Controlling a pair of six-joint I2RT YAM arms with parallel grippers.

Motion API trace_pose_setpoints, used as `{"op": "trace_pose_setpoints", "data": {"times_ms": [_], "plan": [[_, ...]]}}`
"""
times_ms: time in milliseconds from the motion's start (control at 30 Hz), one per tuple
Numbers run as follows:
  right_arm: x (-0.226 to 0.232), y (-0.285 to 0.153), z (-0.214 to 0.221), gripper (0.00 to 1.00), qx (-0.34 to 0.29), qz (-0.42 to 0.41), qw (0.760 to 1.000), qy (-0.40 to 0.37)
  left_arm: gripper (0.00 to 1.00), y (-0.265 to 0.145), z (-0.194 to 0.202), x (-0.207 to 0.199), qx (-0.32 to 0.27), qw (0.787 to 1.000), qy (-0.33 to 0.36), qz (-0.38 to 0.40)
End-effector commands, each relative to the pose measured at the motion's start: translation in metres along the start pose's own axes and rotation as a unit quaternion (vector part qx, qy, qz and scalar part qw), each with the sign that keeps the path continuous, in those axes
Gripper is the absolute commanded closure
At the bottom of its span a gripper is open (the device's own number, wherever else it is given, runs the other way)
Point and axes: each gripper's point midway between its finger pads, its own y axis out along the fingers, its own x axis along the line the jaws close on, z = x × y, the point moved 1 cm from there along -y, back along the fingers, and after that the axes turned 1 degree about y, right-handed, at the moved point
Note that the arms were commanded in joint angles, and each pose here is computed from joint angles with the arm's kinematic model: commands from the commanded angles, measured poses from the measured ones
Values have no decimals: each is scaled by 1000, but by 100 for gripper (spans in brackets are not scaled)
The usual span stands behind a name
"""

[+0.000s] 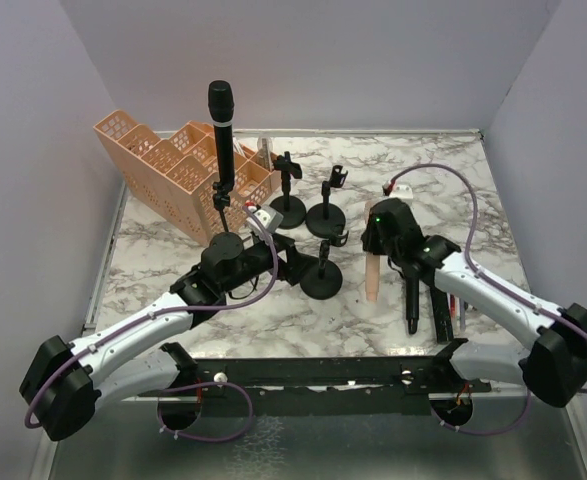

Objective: Attach the microphones to the stand

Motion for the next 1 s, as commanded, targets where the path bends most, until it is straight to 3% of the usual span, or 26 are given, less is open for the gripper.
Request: {"op": "trace_pose_setpoints", "data": {"times_ms": [0, 133, 267, 467, 600, 833, 967], "plan": [[17, -40, -110, 99, -177, -32, 984, -2, 18, 11, -21, 0, -24, 1000, 16, -10], [29, -79, -166, 100, -251, -62, 966, -2, 19, 20, -20, -1, -15, 1000, 16, -4], [55, -127, -207, 100, -321, -151, 935, -24, 19, 29, -17, -3, -6, 1000, 26, 12], [96, -196, -234, 99, -441, -306, 840, -81, 21, 41, -18, -11, -6, 998, 44, 44], [115, -207, -232, 99, -464, -361, 802, -108, 22, 50, -16, -7, -10, 999, 32, 37], [131, -193, -214, 99, -467, -404, 779, -111, 26, 56, -10, -7, -8, 998, 36, 48], [133, -184, -202, 99, -453, -412, 782, -117, 31, 58, -8, -7, -9, 998, 38, 50]]}}
